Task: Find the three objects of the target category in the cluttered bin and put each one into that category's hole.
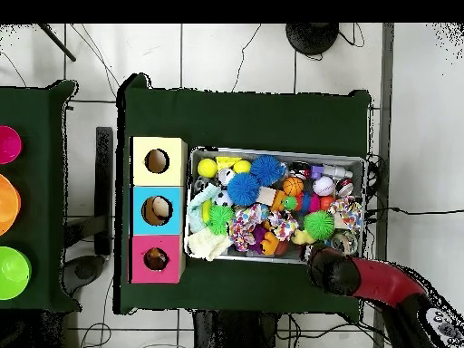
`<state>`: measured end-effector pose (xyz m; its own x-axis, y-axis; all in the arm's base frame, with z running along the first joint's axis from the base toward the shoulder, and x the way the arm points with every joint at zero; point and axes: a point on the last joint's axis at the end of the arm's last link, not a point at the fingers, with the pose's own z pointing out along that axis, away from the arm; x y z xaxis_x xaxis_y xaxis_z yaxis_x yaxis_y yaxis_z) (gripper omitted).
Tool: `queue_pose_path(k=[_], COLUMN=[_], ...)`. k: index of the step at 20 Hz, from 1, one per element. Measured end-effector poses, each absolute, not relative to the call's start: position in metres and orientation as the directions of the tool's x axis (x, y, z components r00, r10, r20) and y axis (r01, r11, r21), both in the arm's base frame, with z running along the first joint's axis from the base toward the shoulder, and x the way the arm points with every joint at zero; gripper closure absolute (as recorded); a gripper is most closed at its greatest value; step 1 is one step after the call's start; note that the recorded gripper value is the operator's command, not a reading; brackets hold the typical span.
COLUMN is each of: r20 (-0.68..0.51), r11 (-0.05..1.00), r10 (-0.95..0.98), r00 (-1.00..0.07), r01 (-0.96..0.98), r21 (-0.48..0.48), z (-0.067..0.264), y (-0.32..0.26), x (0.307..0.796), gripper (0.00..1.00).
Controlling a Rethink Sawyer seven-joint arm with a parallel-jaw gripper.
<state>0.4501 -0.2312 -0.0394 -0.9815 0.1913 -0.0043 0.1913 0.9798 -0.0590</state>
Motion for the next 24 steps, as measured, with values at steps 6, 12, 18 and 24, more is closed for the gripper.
queue_pose_path(k=[6, 12, 18, 24], r20=[-0.034, -0.025, -0.022, -0.020], r11=[0.978, 0.978, 0.979, 0.979], r10=[0.193, 0.193, 0.183, 0.183], r00=[-0.981, -0.981, -0.983, -0.983], r01=[0.195, 0.195, 0.184, 0.184], r21=[-0.077, -0.076, -0.087, -0.086], z=[-0.051, -0.063, -0.062, -0.054], y=[-0.247, -0.246, -0.244, -0.241], x=[0.469, 0.471, 0.471, 0.468], gripper=[0.00, 0.00, 0.00, 0.00])
